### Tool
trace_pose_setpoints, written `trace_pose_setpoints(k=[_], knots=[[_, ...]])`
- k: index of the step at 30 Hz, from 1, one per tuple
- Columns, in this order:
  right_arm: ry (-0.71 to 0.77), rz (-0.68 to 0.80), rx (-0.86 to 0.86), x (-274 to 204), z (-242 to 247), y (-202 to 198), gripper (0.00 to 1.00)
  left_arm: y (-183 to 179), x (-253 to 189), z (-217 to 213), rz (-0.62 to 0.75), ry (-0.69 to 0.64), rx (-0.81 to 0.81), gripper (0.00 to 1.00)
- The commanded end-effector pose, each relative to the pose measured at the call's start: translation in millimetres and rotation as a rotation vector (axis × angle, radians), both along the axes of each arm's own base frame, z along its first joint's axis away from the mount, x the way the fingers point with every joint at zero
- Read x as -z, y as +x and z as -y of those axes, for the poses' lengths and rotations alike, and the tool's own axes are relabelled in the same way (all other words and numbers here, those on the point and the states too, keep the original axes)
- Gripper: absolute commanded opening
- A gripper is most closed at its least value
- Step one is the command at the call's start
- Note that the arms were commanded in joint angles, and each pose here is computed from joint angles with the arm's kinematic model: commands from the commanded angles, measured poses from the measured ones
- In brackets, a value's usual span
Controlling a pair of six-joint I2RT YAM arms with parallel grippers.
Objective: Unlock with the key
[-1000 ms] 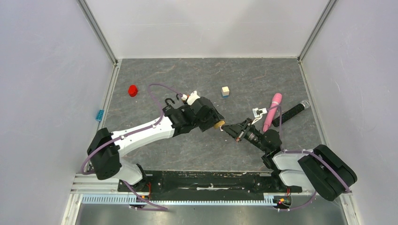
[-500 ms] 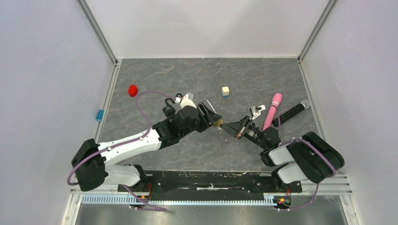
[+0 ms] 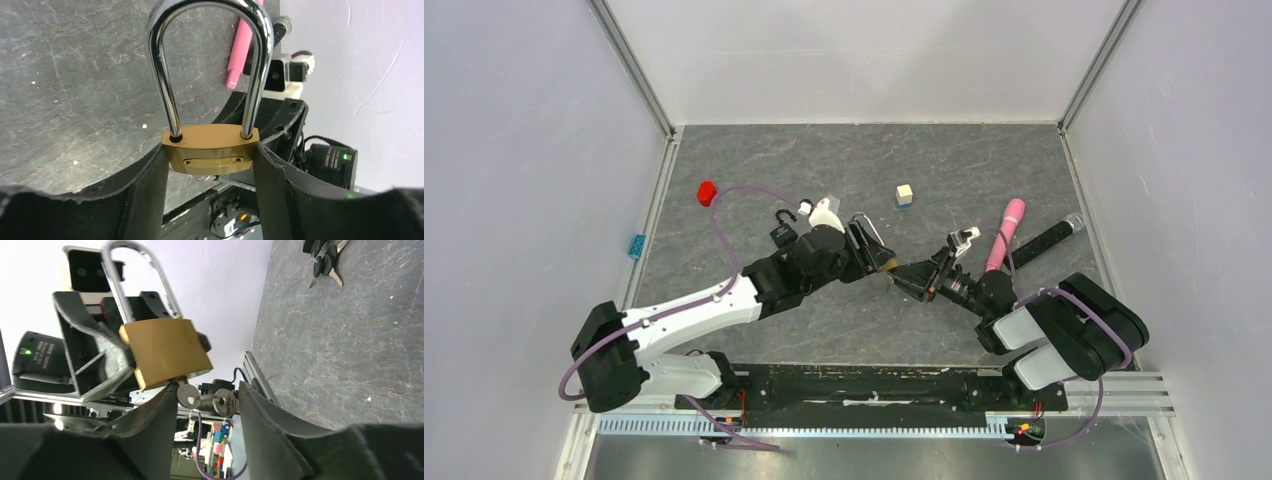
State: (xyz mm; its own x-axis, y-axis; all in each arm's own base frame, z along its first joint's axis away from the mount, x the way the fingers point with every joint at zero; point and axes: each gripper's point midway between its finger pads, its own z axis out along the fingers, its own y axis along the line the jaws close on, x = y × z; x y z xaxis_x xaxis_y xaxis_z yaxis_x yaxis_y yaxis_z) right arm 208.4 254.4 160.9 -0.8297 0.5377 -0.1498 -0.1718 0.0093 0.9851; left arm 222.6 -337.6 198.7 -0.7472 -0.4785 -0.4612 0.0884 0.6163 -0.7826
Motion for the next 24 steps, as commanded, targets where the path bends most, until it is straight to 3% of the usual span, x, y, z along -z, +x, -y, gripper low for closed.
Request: trace_pose_setpoints(k=[1, 6, 12, 17, 24], knots=[[0.184, 0.411, 0.029, -82.0, 14.2, -19.4, 0.56, -7.9, -75.4, 2.3, 0.135, 0.008, 0.088, 0.02], [0.128, 0.417, 0.007, -67.4, 16.9, -29.5, 0.73, 1.7, -46.4, -24.8, 0.102, 0.295, 0.112, 0.02], [0.013, 0.474, -0.015, -54.1, 15.9, -28.3, 0.81, 10.3, -28.9, -56.0, 0.125, 0.559, 0.187, 0.02], [-0.251, 0.544, -0.013, -29.8, 7.7, 0.2, 0.86, 5.6, -27.5, -61.8, 0.184, 0.656, 0.312, 0.02], [-0.584, 0.664, 0.068, -30.5, 18.2, 41.4, 0.89, -7.7, -38.7, -57.2, 0.305, 0.668, 0.496, 0.02]])
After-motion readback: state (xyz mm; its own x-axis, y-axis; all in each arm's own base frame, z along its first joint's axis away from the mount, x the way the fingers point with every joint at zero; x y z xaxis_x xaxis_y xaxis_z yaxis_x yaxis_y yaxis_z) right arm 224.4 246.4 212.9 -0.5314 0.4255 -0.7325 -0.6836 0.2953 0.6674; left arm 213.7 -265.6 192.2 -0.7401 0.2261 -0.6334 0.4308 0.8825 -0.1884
